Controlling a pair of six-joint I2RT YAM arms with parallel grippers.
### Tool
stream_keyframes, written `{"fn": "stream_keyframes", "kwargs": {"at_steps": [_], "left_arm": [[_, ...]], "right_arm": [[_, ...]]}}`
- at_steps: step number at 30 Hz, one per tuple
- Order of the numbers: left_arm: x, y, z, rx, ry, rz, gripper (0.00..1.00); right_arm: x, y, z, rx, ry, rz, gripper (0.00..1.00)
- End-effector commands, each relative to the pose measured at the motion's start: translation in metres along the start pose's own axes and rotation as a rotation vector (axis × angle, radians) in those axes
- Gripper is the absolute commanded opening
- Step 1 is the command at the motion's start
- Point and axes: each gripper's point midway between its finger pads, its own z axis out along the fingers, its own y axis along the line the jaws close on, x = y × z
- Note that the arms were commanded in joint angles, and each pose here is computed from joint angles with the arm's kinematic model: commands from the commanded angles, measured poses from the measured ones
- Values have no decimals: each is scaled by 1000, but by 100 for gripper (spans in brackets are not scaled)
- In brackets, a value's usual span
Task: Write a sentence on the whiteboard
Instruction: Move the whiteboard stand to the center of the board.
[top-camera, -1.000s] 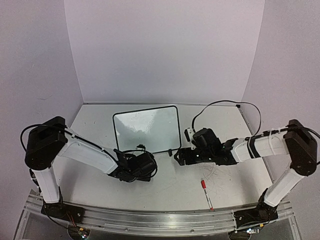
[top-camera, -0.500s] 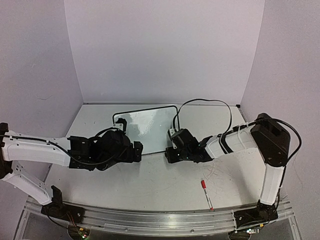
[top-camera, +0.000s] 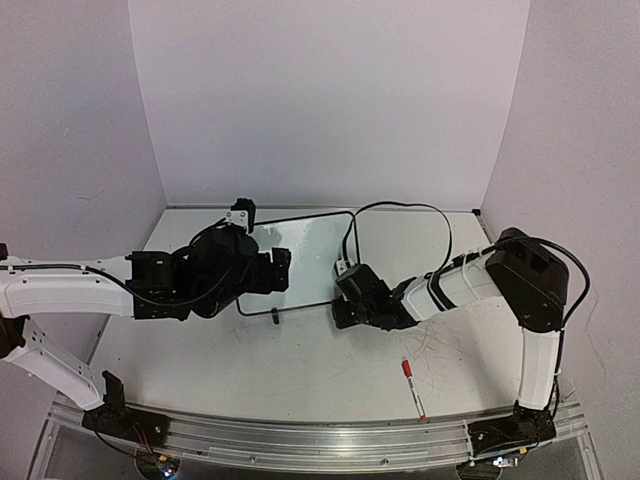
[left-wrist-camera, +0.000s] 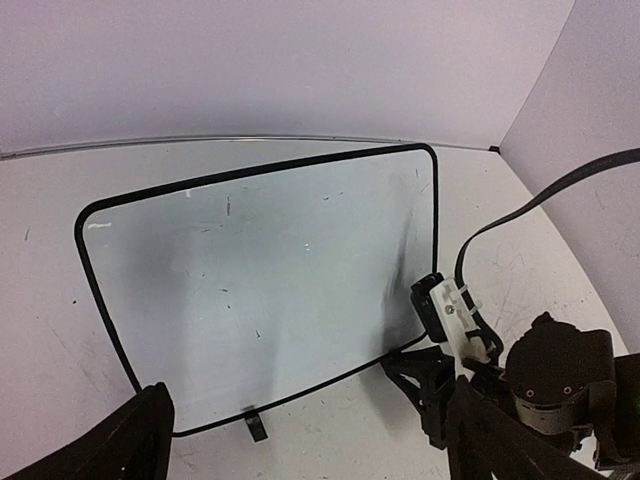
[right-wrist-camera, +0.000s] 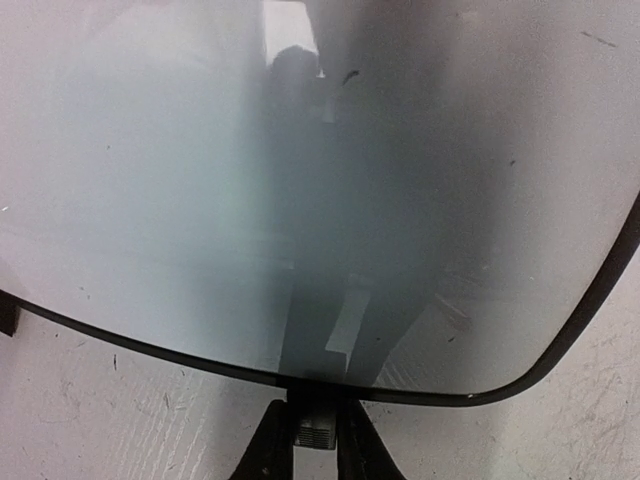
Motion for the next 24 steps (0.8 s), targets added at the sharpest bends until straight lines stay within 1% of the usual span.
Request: {"fn": "stream_keyframes", "kwargs": {"at_steps": [1,4,9,13,20,24], "left_arm": [[-38,-6,-10,9,-86,-13,98],[-50,-6,-13,-3,-117,-5,98],[-71,-9,-21,-1,-165,11,99],[-83,-12,-24,6,-199,17,99],[-86,-22,-20,25,-208,52,99],[-85,-25,-18,38,-215,64,99]], "right_arm": [[-12,5,-8,-39,-77,-54,4],[-8,4,-10,-41,-71,-68,0],[-2,-3,-26,-54,-65,-58,0],[9,-16,-44,-38,-52,-43,0],[33,-29,-70,-72,-18,-51,0],[39,-31,-77,-92,-27,-76,0]]}}
